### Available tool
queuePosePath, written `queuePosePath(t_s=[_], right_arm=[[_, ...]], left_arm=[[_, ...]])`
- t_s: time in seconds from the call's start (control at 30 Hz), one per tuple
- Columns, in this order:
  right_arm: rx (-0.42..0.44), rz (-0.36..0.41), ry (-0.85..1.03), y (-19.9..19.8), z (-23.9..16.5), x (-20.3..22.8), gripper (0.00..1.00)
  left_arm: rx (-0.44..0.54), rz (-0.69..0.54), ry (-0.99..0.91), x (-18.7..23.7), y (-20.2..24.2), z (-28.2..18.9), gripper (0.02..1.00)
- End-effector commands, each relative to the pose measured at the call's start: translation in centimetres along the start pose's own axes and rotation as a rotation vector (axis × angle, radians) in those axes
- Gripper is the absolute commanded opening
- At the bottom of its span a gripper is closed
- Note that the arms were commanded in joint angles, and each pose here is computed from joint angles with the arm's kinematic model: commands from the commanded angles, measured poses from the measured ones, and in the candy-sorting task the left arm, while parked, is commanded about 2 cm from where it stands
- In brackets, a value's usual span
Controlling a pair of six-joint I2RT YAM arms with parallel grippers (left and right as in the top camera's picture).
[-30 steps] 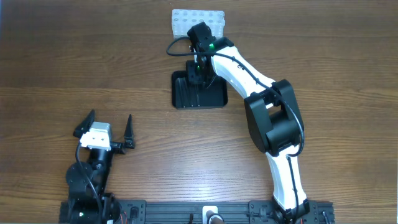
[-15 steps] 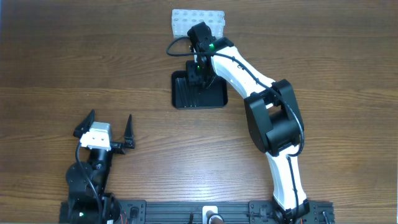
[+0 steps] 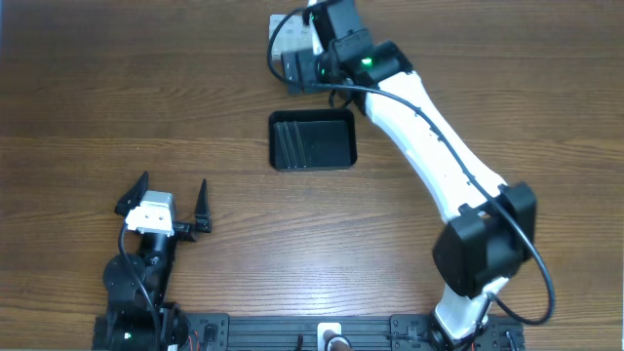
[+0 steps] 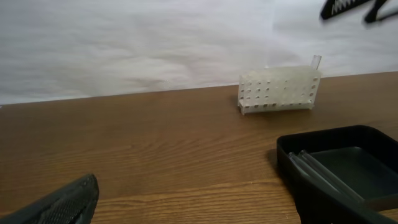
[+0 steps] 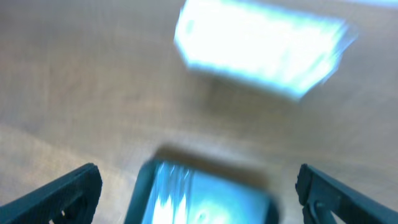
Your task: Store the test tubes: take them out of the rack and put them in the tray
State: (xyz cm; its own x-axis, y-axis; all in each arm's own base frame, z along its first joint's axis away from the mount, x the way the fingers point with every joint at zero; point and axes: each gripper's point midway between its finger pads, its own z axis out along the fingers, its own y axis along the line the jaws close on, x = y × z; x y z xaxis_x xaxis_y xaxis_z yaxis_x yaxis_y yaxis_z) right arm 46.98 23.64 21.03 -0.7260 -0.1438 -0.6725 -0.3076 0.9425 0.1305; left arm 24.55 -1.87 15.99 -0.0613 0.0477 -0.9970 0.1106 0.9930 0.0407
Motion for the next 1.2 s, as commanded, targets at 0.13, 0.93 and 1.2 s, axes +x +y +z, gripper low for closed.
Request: queuePosePath(t_s=[0.13,0.93,1.2], right_arm=[[0.19,0.014,-0.161,-7.1,3.0,-3.9,0.993],[0.269,0.136,-0.199,-12.1,14.0,-1.3,0.695],[0.266,0.136,-0.211,-12.1,13.9,-1.6,0.417]], left_arm=[[0.01,-0.011,0.001,0.1,-0.1,0.0,1.0],[0.01,-0.011,0.001,0.1,-0.1,0.0,1.0],[0.01,-0.011,0.001,0.1,-0.1,0.0,1.0]])
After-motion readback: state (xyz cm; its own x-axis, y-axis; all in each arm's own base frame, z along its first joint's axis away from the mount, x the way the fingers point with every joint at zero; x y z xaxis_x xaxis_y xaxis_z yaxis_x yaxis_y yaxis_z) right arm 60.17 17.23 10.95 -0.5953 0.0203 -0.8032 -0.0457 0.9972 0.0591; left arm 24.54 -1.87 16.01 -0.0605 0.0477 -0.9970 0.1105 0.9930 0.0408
